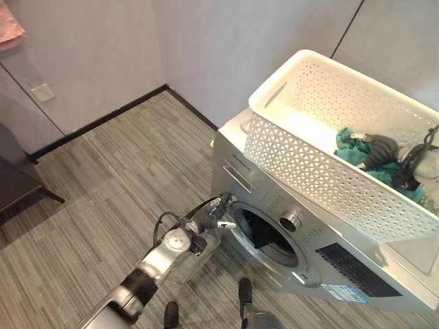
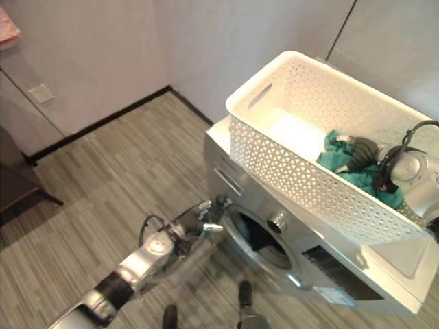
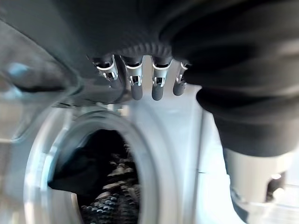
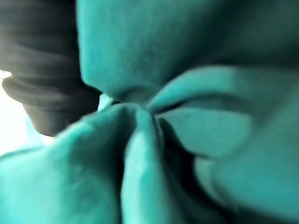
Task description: Grab the laundry basket,head to the washer,open it,put in the laundry and shut it.
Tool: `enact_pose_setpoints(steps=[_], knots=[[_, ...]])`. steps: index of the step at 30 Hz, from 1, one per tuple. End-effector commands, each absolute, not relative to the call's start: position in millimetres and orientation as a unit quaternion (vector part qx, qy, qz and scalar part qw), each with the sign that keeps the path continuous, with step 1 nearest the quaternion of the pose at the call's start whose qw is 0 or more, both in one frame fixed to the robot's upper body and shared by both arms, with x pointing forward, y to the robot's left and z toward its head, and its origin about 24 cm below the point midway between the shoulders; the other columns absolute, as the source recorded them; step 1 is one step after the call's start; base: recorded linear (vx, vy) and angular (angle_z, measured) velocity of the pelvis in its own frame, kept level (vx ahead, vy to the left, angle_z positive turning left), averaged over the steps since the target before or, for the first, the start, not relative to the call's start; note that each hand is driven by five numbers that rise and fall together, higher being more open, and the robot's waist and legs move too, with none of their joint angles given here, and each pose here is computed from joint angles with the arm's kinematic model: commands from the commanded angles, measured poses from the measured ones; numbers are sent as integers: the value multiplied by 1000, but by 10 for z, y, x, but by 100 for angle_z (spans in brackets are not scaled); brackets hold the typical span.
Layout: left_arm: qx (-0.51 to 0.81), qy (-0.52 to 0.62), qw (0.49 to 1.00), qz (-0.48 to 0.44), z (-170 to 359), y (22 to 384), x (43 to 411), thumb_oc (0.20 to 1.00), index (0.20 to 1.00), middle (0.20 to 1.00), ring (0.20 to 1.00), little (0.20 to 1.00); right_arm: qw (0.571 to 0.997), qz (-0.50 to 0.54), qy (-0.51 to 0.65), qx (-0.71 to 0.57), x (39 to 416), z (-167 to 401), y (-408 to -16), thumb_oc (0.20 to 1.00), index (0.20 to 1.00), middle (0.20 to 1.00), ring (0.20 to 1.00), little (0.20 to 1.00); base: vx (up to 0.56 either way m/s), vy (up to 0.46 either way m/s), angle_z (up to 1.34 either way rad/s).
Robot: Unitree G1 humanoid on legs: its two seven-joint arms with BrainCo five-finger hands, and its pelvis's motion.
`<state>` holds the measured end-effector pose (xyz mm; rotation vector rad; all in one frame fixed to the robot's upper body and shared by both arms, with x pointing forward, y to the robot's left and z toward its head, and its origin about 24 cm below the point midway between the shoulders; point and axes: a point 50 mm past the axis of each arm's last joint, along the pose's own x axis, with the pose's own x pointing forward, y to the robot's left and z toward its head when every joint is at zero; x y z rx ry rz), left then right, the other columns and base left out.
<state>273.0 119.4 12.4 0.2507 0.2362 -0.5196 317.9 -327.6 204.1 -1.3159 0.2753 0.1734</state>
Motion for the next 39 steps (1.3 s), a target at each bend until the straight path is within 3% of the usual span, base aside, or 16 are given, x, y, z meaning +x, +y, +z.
enact_pose_setpoints(steps=[1, 5, 8, 9, 10, 13, 15, 16, 28, 39], knots=[[109, 80, 953, -273, 276, 1285, 2726, 1000, 1000, 1000, 1000, 1000, 780, 100, 145, -601, 3145, 1878, -3304, 903, 903, 903, 903, 903, 45, 15, 0], [144, 64, 947, -282, 357, 1471, 2577, 1000, 1000, 1000, 1000, 1000, 774, 100, 164, -603, 3099, 1857, -3387, 912, 912, 912, 912, 912, 25, 7, 4], [188, 58, 932, -306, 412, 1589, 2441, 1000, 1000, 1000, 1000, 1000, 769, 91, 178, -607, 3053, 1859, -3487, 827, 827, 827, 827, 827, 41, 7, 10], [212, 56, 924, -314, 468, 1676, 2357, 1000, 1000, 1000, 1000, 1000, 764, 86, 190, -611, 3023, 1843, -3546, 740, 740, 740, 740, 740, 22, 0, 13], [213, 57, 924, -314, 469, 1681, 2351, 1000, 1000, 1000, 1000, 1000, 764, 87, 190, -611, 3023, 1837, -3544, 708, 708, 708, 708, 708, 32, 6, 8], [229, 65, 918, -318, 518, 1809, 2202, 1000, 1000, 1000, 1000, 1000, 748, 80, 220, -621, 2967, 1791, -3656, 696, 696, 696, 696, 696, 9, 4, 1], [213, 74, 921, -319, 524, 1851, 2103, 1000, 1000, 1000, 1000, 1000, 732, 80, 246, -630, 2925, 1750, -3728, 438, 438, 438, 438, 438, 0, 0, 0], [211, 77, 922, -317, 520, 1865, 2087, 1000, 1000, 1000, 1000, 1000, 731, 80, 250, -630, 2918, 1743, -3741, 200, 200, 200, 200, 200, 18, 2, 4], [203, 68, 927, -308, 489, 1782, 2127, 1000, 1000, 1000, 1000, 1000, 760, 40, 208, -614, 2986, 1859, -3718, 200, 200, 200, 200, 200, 3, 1, 5], [182, 62, 940, -283, 464, 1759, 2194, 1000, 1000, 1000, 1000, 1000, 797, -109, 72, -589, 3095, 2449, -3755, 200, 200, 200, 200, 200, 3, 17, 0]])
